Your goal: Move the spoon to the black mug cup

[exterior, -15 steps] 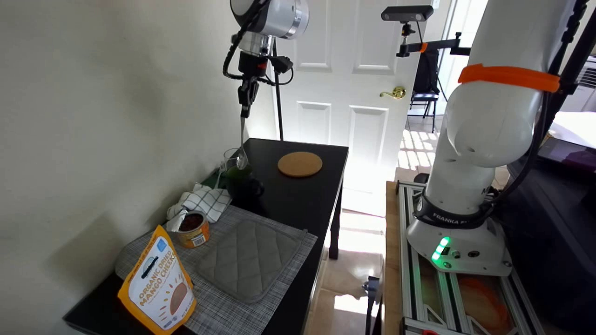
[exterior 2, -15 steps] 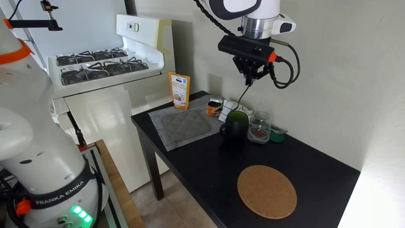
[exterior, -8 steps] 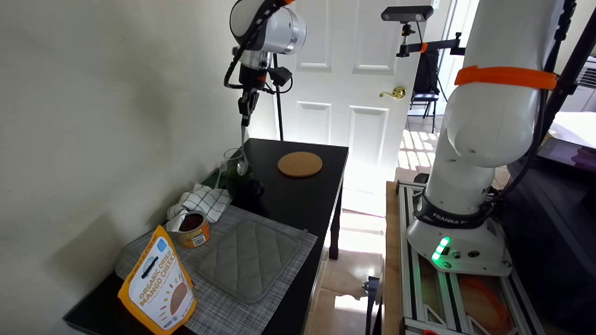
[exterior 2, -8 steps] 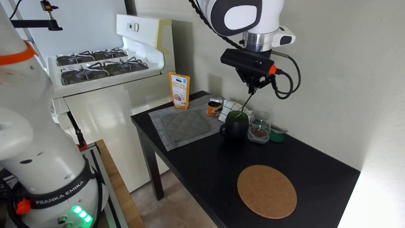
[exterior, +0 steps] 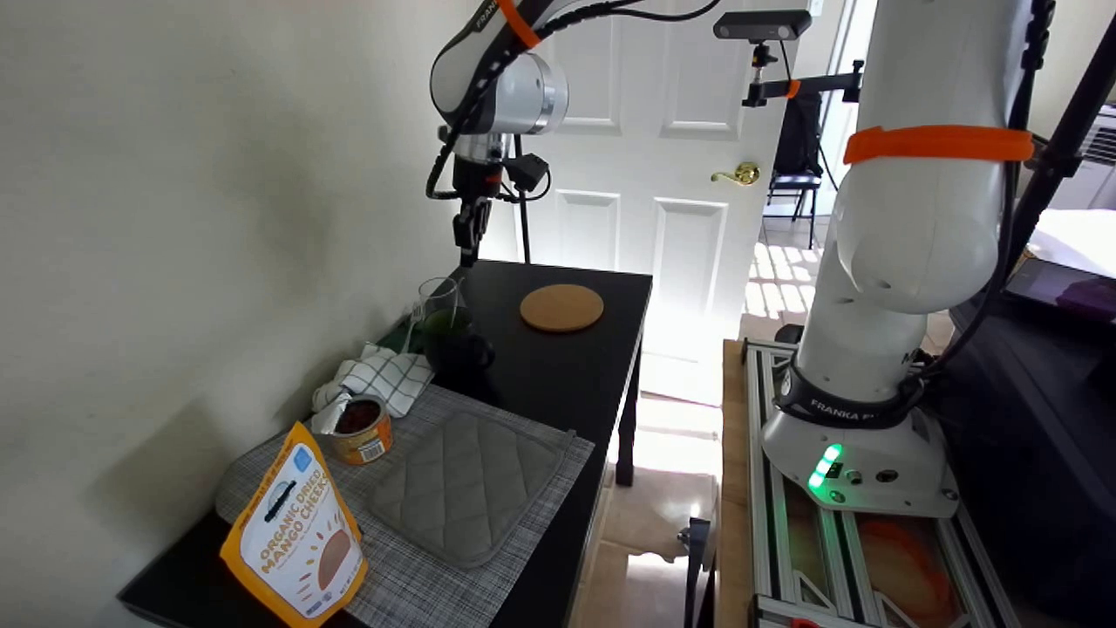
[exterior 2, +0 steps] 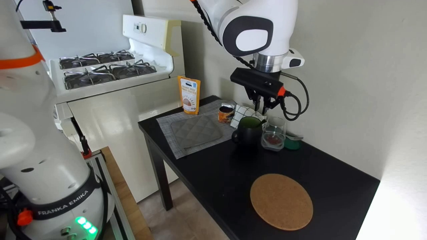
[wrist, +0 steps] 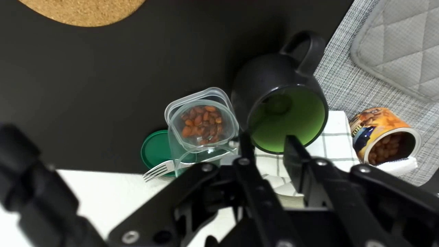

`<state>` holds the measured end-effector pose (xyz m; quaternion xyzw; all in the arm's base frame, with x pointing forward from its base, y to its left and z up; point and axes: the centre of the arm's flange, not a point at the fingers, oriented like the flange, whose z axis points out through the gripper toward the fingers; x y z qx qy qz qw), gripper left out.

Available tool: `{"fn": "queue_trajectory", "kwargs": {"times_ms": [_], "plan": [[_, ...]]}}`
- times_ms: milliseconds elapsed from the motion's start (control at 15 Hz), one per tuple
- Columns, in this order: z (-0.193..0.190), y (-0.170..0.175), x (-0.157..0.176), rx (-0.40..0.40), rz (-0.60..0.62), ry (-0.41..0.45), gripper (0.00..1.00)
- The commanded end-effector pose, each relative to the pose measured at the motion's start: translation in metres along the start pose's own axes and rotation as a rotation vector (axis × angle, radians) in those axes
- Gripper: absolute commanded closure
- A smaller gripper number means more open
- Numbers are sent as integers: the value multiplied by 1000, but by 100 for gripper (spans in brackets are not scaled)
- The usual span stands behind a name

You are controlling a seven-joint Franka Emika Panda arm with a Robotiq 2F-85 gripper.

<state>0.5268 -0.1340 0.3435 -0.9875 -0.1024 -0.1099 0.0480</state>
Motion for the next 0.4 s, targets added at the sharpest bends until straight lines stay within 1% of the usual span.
{"fn": "queue_trajectory", "kwargs": {"times_ms": [0,67,133,200,267,333], "plan": [[-26,7,-7,-18,1,48,38],[-42,12,-12,-47,2,65,31],[-61,20,-20,-49,-27,67,23],[-75,26,-26,-53,-59,71,16],[-43,20,-4,-45,-16,62,9],[-55,24,-6,-52,-15,76,26]]}}
